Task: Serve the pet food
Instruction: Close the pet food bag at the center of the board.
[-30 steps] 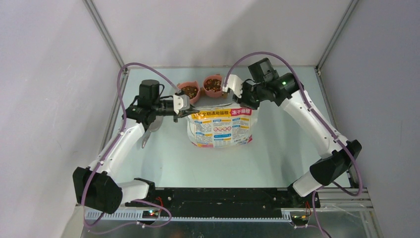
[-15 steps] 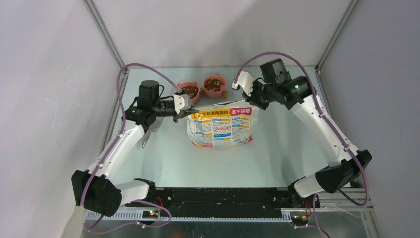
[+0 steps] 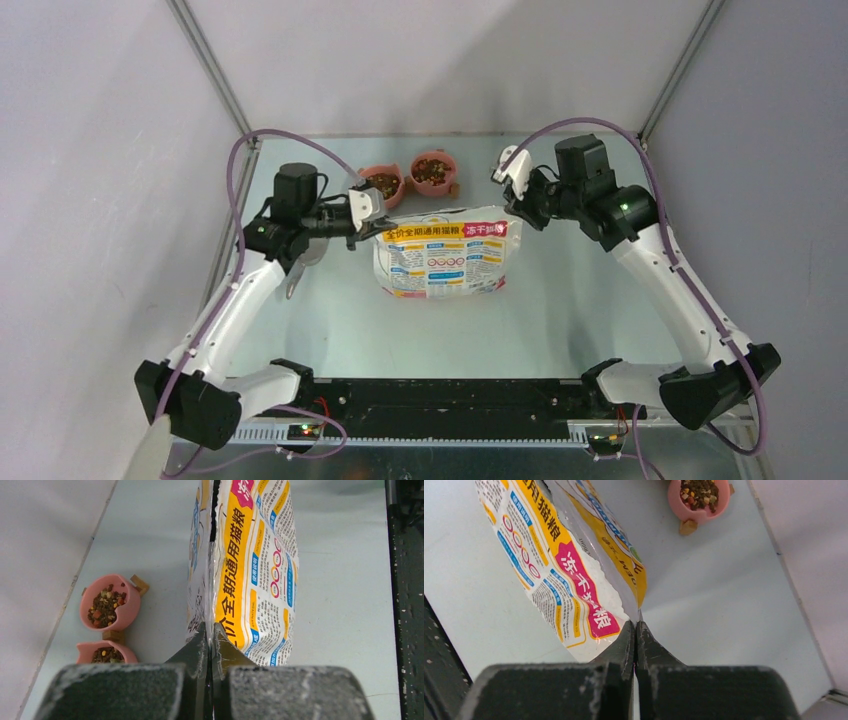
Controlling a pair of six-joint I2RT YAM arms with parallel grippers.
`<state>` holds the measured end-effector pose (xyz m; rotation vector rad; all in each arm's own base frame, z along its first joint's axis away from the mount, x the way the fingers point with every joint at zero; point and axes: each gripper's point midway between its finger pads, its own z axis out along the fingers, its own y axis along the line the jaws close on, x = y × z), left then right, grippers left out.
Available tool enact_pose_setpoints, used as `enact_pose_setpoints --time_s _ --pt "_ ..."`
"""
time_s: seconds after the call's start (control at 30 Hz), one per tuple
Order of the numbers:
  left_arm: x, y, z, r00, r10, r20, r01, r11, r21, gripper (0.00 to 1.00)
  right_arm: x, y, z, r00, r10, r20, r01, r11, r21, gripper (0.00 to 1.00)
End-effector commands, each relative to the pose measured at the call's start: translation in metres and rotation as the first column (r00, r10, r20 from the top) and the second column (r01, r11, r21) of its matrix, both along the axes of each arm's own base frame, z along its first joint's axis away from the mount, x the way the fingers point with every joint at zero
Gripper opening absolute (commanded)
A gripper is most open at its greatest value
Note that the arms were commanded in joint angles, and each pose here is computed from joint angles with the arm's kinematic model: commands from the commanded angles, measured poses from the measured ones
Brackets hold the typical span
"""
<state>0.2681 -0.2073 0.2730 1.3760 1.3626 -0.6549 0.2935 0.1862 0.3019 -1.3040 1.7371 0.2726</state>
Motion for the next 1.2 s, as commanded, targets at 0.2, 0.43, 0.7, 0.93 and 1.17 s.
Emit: enact_pose_setpoints --time_s 0.2,0.43,0.7,0.93,1.17 --pt "0.023 0.024 0.090 0.950 0.311 0.034 -0.295 0.927 -0.234 0.73 0.035 -0.028 0.085 0.921 -0.386 0.056 0.337 0.860 0.384 0.57" --pt "0.011 0.061 0.071 0.838 0.539 -0.079 -0.538 0.794 -0.282 0.86 0.004 -0.032 0.067 0.906 -0.391 -0.160 0.415 0.751 0.515 0.69" --pt "-0.021 0.094 0.052 0.683 0.658 -0.317 -0.728 0.578 -0.370 0.88 -0.043 -0.018 0.014 0.902 -0.255 -0.349 0.418 0.723 0.551 0.69" --pt "-0.038 0.078 0.008 0.621 0.544 -0.564 -0.768 0.568 -0.296 0.81 -0.044 -0.005 -0.015 0.855 -0.179 -0.487 0.462 0.691 0.557 0.64" --pt "-0.033 0.058 -0.048 0.543 0.456 -0.705 -0.762 0.620 -0.186 0.72 -0.033 0.006 -0.023 0.837 -0.120 -0.534 0.463 0.675 0.574 0.51"
